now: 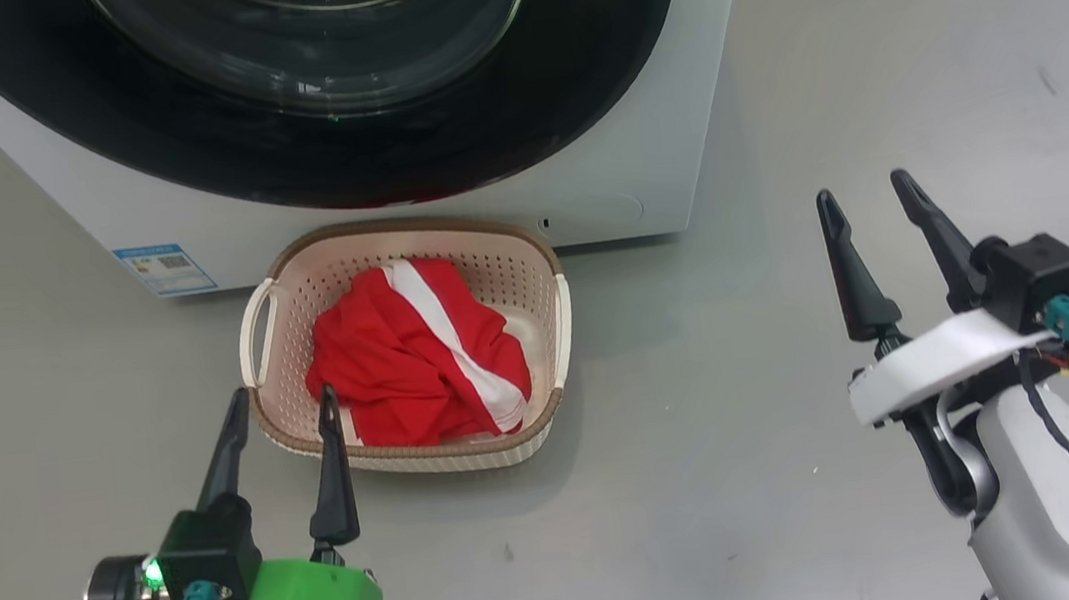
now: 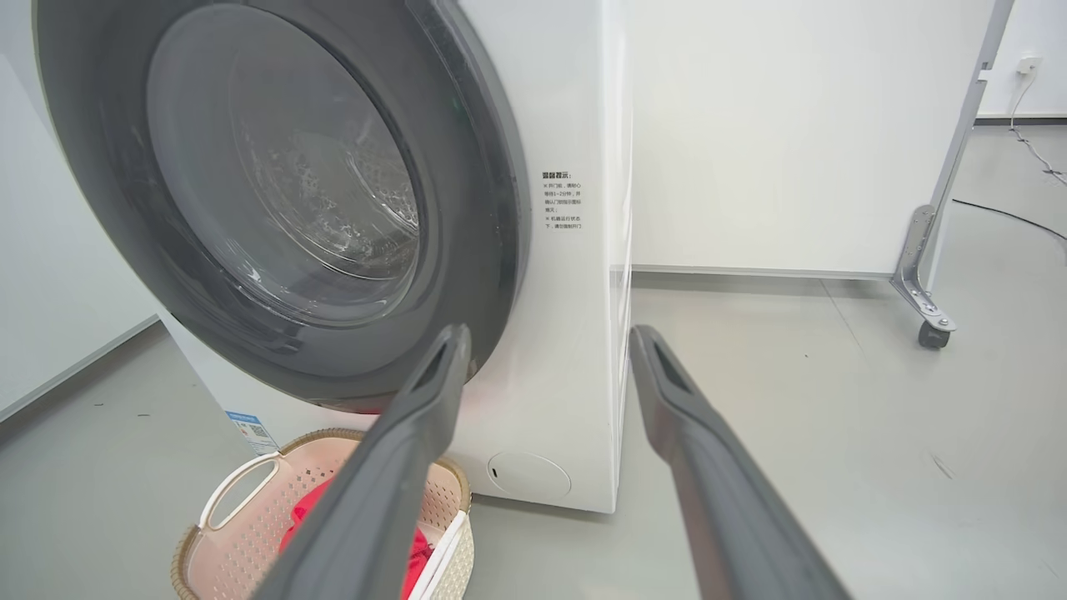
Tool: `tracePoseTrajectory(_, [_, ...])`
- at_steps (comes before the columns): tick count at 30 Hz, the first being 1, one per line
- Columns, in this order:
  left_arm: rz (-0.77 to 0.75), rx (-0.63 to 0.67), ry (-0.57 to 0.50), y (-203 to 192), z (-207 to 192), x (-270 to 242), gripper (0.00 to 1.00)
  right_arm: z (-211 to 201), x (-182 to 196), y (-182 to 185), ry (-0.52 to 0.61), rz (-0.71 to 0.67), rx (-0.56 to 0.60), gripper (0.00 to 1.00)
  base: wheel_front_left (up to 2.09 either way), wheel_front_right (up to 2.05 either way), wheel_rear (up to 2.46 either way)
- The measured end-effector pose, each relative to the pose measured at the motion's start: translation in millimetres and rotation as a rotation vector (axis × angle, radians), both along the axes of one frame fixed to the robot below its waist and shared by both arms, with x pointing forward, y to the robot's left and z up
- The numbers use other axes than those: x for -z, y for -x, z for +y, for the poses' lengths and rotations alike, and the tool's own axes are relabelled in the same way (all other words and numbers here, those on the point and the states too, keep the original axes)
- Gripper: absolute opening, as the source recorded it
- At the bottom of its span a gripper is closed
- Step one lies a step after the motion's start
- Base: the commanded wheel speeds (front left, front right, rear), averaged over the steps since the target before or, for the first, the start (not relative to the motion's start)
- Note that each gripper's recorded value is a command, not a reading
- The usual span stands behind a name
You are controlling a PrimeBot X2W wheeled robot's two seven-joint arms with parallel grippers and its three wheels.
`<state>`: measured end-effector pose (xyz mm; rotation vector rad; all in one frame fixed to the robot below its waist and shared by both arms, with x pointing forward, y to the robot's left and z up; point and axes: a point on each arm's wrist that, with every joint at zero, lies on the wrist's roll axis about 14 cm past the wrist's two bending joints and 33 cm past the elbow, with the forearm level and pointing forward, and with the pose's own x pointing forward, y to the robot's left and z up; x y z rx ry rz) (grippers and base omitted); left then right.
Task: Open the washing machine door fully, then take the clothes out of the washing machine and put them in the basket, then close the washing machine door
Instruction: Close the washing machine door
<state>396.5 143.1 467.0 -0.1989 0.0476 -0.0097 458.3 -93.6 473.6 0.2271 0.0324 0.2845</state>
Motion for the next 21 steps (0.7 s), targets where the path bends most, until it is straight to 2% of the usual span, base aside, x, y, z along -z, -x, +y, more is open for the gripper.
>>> tracePoseTrajectory(6, [0.01, 0.042, 0.006, 15.0, -11.2, 1.8, 1.0, -14.5, -1.3, 26.1, -0.003, 0.007, 0.053, 1.0, 0.0, 0.0, 0.0])
tracePoseTrajectory(21, [0.003, 0.08, 0.002, 42.1, -17.8, -1.7, 1.0, -22.4, 4.8, 84.4, -0.004, 0.039, 0.093, 1.0, 0.0, 0.0, 0.0])
